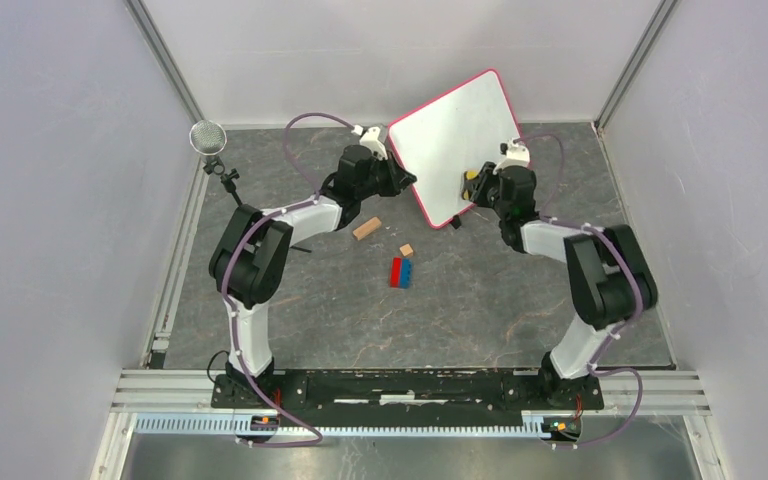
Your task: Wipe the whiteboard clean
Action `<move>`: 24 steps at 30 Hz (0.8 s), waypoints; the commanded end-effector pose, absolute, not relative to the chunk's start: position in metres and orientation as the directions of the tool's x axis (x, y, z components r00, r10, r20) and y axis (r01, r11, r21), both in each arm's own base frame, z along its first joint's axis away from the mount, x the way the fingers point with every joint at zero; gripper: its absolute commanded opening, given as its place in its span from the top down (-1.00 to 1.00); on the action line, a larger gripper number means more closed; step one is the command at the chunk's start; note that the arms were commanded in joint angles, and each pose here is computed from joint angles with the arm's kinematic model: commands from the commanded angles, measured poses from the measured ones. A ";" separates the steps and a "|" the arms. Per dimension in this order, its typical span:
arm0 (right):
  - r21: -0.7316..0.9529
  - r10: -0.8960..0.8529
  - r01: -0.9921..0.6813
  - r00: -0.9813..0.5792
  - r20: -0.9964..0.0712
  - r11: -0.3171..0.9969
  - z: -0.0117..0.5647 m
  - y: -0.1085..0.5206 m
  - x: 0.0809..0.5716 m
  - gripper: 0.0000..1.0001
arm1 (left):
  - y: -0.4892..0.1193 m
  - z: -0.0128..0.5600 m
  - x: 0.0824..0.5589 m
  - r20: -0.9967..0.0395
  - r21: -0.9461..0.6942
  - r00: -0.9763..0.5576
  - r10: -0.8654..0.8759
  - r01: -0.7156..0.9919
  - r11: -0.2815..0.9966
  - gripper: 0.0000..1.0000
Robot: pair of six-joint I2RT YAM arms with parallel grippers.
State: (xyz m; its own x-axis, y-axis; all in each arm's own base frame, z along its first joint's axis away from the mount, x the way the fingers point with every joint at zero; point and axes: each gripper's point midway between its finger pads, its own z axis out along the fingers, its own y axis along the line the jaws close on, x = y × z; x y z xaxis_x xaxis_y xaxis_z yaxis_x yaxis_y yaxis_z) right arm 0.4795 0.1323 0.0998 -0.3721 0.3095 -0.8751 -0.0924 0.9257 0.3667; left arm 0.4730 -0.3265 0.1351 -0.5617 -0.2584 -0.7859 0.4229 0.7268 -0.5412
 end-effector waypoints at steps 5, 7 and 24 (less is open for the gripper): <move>0.129 0.098 -0.071 -0.345 -0.934 0.989 0.157 0.089 0.421 0.97 | -0.296 0.134 0.467 -0.837 -0.434 -0.511 -0.196 0.401 0.807 0.90; 0.092 0.060 -0.057 -0.419 -0.906 0.994 0.137 0.082 0.400 0.98 | -0.295 0.132 0.467 -0.833 -0.438 -0.516 -0.202 0.391 0.809 0.75; 0.047 -0.173 -0.322 -0.619 -0.766 0.945 0.044 0.144 0.255 0.94 | -0.270 0.175 0.420 -0.871 -0.452 -0.398 -0.288 0.420 0.787 -0.14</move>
